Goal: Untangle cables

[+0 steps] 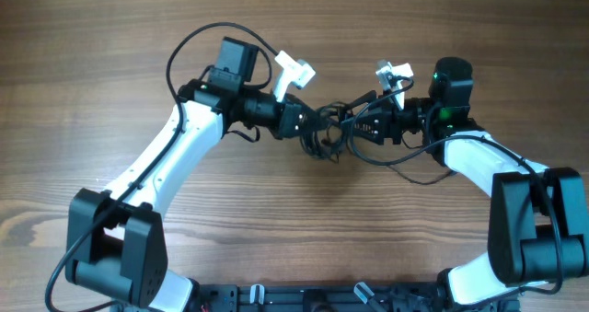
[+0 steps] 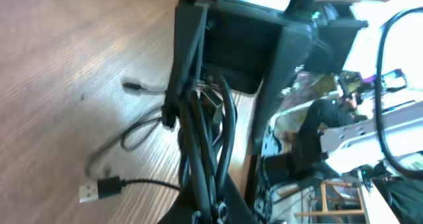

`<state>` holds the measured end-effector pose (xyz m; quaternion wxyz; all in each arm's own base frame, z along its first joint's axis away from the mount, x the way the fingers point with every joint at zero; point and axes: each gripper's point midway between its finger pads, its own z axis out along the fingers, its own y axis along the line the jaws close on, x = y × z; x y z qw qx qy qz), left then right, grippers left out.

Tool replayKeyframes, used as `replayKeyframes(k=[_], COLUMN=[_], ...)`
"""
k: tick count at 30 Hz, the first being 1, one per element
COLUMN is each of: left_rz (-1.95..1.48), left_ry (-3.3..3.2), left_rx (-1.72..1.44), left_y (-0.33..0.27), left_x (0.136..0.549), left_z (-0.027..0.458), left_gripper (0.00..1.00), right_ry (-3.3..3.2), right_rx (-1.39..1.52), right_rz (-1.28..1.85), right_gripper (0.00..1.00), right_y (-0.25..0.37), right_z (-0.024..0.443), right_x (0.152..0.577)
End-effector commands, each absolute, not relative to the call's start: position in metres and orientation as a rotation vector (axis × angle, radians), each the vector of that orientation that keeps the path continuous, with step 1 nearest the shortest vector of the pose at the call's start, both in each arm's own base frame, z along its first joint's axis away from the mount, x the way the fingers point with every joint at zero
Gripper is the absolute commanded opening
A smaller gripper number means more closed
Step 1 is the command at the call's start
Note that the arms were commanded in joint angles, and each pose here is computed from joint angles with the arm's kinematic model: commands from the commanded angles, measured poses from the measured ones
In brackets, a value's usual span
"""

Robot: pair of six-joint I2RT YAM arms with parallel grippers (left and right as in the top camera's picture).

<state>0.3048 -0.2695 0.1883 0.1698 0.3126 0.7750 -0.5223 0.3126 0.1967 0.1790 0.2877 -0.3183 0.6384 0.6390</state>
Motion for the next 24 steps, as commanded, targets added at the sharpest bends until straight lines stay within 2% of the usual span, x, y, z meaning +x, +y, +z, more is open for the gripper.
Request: replayKeyframes(k=[1, 2, 4, 5, 7, 8, 9, 13, 16, 18, 21, 23, 24], left_rz=[-1.557, -1.559, -1.559, -1.544, -1.492, -1.456, -1.413, -1.245, -1.154, -1.182, -1.23, -1.25, -1.258], left_ry=[2.11, 2.109, 2.109, 2.113, 2.136, 2.154, 2.183, 2.39, 2.484, 2.466, 2.441, 2.453, 2.46], left_rx=[0.915, 0.919, 0.922, 0.921, 0.91, 0.901, 0.881, 0.617, 0.272, 0.116, 0.047, 0.029, 0.04], left_y=[-0.273, -0.274, -0.275, -0.275, -0.273, -0.272, -0.269, -0.256, -0.246, -0.247, -0.254, -0.262, -0.268], left_x=[0.3, 0.299, 0.298, 0.3, 0.305, 0.308, 0.313, 0.337, 0.364, 0.378, 0.382, 0.378, 0.374], left_z=[0.212, 0.212, 0.212, 0.21, 0.205, 0.202, 0.197, 0.176, 0.171, 0.179, 0.187, 0.188, 0.187], left_gripper=[0.07, 0.07, 0.1, 0.14, 0.33, 0.37, 0.52, 0.73, 0.84, 0.87, 0.9, 1.0, 1.0], right_ry=[1.713, 1.712, 1.714, 1.714, 1.737, 1.775, 1.797, 1.96, 2.048, 2.095, 2.121, 2.117, 2.111], right_rx=[-0.846, -0.847, -0.845, -0.845, -0.817, -0.769, -0.738, -0.45, -0.193, -0.022, 0.12, 0.114, 0.088], right_rz=[1.703, 1.703, 1.704, 1.704, 1.686, 1.672, 1.655, 1.572, 1.522, 1.519, 1.523, 1.511, 1.498], right_gripper=[0.38, 0.34, 0.16, 0.05, 0.05, 0.05, 0.04, 0.04, 0.04, 0.04, 0.04, 0.04, 0.04], right_y=[0.198, 0.198, 0.198, 0.198, 0.198, 0.197, 0.196, 0.185, 0.17, 0.164, 0.16, 0.159, 0.159], right_z=[0.173, 0.173, 0.173, 0.173, 0.171, 0.168, 0.166, 0.154, 0.146, 0.141, 0.138, 0.138, 0.138], right_x=[0.312, 0.312, 0.312, 0.312, 0.316, 0.322, 0.327, 0.358, 0.381, 0.391, 0.398, 0.399, 0.399])
